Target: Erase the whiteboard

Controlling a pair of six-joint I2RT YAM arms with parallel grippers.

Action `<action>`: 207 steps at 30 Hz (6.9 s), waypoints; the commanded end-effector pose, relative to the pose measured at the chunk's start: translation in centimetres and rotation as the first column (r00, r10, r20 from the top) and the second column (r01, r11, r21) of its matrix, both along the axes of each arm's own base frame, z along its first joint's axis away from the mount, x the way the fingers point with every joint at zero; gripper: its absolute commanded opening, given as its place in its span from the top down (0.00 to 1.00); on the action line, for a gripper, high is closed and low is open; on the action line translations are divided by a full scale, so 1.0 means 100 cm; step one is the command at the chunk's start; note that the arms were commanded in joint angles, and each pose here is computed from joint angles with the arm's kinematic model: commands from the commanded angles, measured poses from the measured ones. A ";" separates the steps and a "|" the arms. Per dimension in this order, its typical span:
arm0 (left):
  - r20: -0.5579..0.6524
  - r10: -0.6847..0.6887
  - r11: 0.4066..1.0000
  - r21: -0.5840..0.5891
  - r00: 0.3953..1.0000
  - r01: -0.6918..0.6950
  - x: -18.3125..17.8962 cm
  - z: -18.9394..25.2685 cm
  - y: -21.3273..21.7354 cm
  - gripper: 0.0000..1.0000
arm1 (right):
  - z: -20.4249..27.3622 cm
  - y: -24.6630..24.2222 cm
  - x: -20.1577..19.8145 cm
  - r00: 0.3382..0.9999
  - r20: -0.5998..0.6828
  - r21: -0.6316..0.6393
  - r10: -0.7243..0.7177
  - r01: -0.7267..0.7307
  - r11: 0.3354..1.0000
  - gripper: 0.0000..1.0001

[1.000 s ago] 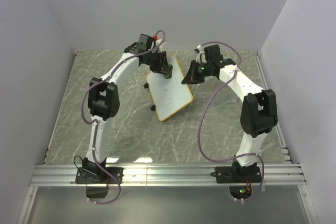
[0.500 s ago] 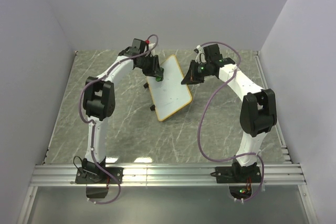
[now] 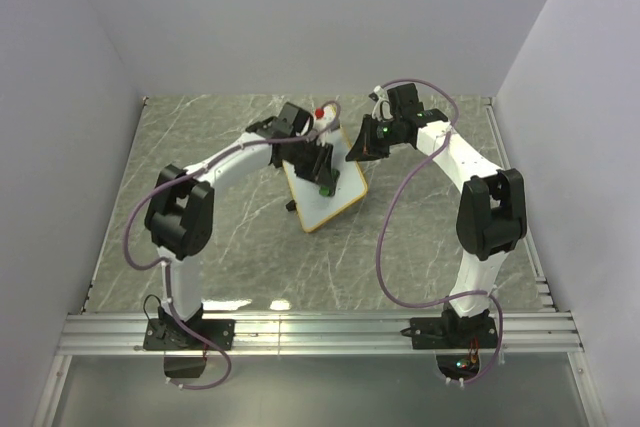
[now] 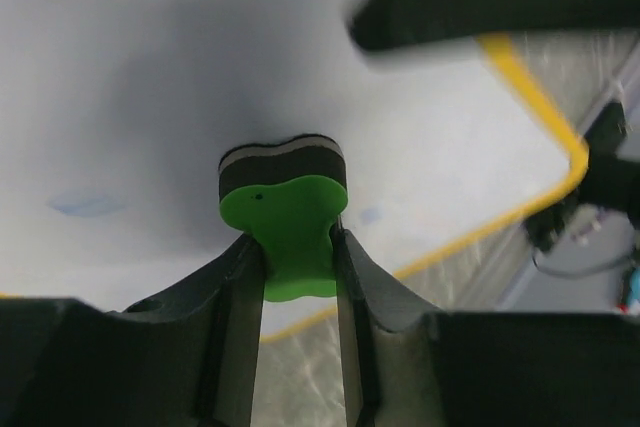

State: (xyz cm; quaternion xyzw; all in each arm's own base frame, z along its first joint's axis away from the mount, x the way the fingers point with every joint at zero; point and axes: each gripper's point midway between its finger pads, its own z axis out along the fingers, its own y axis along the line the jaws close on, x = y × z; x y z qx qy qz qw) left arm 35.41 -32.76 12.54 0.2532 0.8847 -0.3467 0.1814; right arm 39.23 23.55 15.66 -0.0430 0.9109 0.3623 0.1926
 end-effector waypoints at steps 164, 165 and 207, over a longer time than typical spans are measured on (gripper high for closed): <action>0.110 0.775 0.440 0.613 0.623 -0.656 0.040 -0.083 0.275 0.22 | 0.142 -0.130 -0.009 0.842 0.350 -0.108 -0.411 0.472 0.875 0.00; 0.133 0.781 0.426 0.599 0.610 -0.677 0.045 -0.070 0.276 0.15 | 0.142 -0.131 -0.013 0.839 0.351 -0.105 -0.416 0.477 0.873 0.00; 0.500 0.780 0.625 -0.650 0.376 -0.432 0.012 0.400 0.206 0.00 | 0.302 -0.177 -0.114 0.297 0.592 0.539 -0.749 0.545 0.642 0.00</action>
